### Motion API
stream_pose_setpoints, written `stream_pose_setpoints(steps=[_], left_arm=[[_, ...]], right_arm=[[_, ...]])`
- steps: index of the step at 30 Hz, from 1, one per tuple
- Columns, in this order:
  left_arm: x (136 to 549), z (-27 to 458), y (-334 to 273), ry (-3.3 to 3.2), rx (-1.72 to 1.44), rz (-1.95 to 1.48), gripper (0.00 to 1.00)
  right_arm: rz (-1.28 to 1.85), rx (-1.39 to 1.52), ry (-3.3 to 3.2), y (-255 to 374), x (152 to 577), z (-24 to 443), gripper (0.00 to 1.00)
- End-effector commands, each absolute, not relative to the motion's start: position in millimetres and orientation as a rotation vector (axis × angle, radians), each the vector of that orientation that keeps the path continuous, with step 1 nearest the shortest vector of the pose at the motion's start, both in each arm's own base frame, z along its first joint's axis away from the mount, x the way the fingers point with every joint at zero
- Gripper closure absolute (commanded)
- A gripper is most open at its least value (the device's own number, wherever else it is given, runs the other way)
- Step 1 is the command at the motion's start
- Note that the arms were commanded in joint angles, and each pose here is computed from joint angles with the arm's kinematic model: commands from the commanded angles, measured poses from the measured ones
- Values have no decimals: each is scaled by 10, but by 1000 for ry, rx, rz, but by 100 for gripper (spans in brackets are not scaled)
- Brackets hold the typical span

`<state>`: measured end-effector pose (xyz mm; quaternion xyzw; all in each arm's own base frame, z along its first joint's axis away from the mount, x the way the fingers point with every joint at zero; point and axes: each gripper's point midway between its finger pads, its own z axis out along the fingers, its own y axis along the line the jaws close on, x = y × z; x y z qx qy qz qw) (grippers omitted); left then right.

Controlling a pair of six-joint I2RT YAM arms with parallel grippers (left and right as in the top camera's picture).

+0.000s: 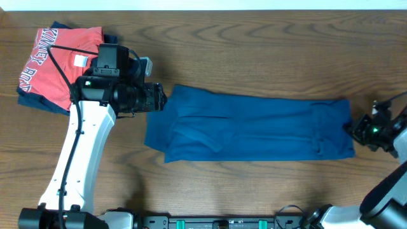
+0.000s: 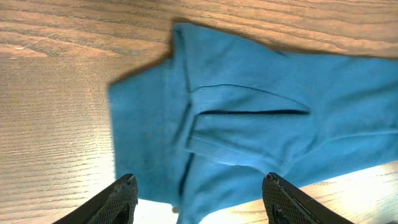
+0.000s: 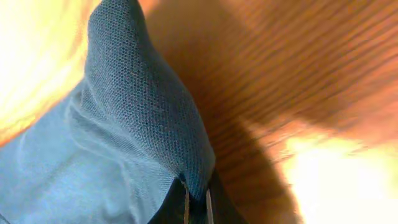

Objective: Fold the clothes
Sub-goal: 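Pull the strip's left end leftward with the left gripper, right gripper holding right end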

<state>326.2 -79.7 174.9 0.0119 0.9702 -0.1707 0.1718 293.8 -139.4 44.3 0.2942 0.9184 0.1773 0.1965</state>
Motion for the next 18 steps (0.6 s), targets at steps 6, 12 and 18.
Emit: stream_pose_setpoints(steps=[6, 12, 18], left_arm=[[3259, 1790, -801, 2750, 54, -484, 34], [3259, 1791, -802, 2750, 54, -485, 34], [3260, 1791, -801, 2749, 54, -484, 34]], right_arm=[[372, 874, 2572, -1468, 2942, 583, 99], [393, 728, 2589, -1095, 3053, 824, 99], [343, 560, 2644, -619, 3136, 951, 99]])
